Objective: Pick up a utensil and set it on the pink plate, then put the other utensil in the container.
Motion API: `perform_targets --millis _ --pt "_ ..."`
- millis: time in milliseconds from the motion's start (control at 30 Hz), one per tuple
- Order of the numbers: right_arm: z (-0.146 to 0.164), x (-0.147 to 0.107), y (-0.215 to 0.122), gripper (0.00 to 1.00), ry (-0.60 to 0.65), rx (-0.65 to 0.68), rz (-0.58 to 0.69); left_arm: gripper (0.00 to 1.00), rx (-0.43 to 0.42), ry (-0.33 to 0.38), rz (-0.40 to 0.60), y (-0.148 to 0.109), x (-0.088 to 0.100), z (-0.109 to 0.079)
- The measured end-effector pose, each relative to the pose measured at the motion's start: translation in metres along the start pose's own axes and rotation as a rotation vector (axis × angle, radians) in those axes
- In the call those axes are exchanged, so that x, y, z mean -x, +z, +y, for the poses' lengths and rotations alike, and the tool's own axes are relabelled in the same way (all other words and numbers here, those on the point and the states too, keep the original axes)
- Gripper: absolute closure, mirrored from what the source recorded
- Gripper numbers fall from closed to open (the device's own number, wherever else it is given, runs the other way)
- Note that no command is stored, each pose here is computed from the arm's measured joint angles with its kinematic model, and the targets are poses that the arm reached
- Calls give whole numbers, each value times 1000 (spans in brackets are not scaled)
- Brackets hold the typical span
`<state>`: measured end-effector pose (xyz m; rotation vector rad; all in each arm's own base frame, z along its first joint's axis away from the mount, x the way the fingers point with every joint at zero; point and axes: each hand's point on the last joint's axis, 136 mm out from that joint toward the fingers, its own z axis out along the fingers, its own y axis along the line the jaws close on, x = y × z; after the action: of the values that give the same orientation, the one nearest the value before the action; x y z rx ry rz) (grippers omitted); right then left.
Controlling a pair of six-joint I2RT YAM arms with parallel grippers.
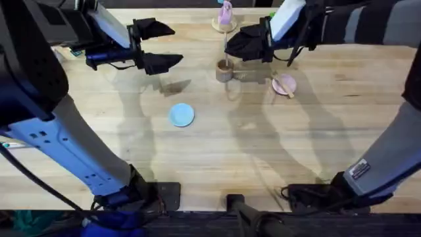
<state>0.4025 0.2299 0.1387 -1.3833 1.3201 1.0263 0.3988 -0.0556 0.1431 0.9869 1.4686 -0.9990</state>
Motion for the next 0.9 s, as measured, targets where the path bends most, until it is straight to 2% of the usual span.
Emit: perform_targets --millis 200,467,867,900 --pt "-1 -10 4 968 -55 -3 22 8 0 0 0 0 0 0" --pt "4 -38 12 968 0 17 45 8 0 0 0 0 0 0" --pt "6 -40 12 968 17 22 51 8 0 0 0 0 0 0" --pt "6 -40 12 943 18 22 52 8 0 0 0 0 0 0"
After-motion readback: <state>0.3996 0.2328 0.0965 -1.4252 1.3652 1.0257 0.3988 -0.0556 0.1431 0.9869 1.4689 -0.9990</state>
